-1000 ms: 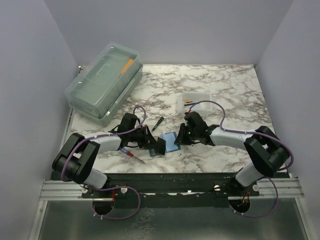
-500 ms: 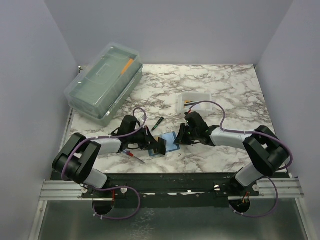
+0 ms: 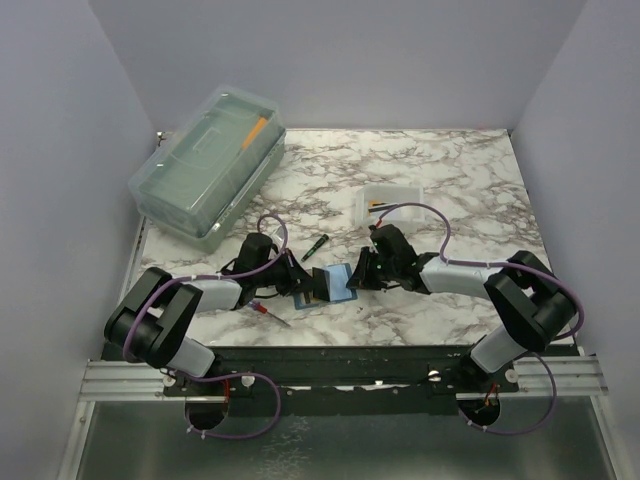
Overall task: Put the credit cards into the card holder
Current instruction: Insert the credit card into the card holder.
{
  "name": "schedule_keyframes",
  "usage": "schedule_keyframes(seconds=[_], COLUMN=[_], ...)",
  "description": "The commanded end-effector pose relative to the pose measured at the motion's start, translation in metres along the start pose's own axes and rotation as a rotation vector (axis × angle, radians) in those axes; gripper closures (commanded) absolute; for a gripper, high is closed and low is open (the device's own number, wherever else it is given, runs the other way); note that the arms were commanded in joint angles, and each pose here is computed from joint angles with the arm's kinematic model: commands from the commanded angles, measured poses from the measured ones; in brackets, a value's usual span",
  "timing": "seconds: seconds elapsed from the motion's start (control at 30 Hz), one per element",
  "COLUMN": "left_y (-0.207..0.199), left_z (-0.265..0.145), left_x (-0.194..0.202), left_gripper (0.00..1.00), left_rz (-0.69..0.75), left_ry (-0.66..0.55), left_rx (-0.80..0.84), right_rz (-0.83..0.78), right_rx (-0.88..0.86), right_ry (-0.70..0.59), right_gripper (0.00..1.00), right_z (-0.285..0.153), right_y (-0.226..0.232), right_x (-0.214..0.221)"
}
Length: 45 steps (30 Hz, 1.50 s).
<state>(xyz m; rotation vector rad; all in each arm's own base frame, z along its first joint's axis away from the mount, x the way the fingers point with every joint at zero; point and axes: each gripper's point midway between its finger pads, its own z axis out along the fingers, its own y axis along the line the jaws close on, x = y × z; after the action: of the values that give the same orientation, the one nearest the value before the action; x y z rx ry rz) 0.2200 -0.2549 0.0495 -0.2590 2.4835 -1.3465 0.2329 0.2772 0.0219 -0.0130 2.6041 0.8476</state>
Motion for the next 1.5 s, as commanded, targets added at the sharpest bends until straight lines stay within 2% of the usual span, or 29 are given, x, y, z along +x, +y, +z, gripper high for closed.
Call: schedule_keyframes(seconds=[0.0, 0.4, 0.93, 1.03, 1.2, 1.3, 1.4, 1.47], left_y=[-0.004, 0.005, 0.004, 0.003, 0.003, 0.002, 0.005, 0.010], left_z=[0.002, 0.005, 0.011, 0.014, 0.019, 0.019, 0.017, 0.016], left_x=[-0.015, -0.019, -0.010, -0.006, -0.004, -0.003, 0.001, 0.004], left_gripper=[1.00, 1.00, 1.00, 1.00, 0.99, 0.90, 0.69, 0.60], left_rz=[0.029, 0.058, 0.048, 0.050, 0.063, 0.054, 0.035, 0.019], left_ry=[-0.087, -0.113, -0.122, -0.128, -0.164, -0.161, -0.148, -0.136], left_rx=[0.009, -0.013, 0.050, 0.064, 0.060, 0.064, 0.051, 0.030], right_rz=[0.017, 0.020, 0.033, 0.042, 0.078, 0.093, 0.094, 0.091], right_rx=[0.018, 0.007, -0.015, -0.037, -0.054, -0.061, -0.059, -0.057], right_ry=[0.062, 0.080, 0.077, 0.073, 0.066, 0.065, 0.066, 0.064], right_gripper=[0.88, 0.90, 0.90, 0.97, 0.98, 0.99, 0.99, 0.99], right_z=[0.003, 0.007, 0.007, 0.006, 0.007, 0.006, 0.006, 0.005], right_y=[-0.012, -0.011, -0.008, -0.004, -0.004, -0.004, -0.005, -0.005], right_x=[0.019, 0.022, 0.023, 0.023, 0.025, 0.028, 0.028, 0.028])
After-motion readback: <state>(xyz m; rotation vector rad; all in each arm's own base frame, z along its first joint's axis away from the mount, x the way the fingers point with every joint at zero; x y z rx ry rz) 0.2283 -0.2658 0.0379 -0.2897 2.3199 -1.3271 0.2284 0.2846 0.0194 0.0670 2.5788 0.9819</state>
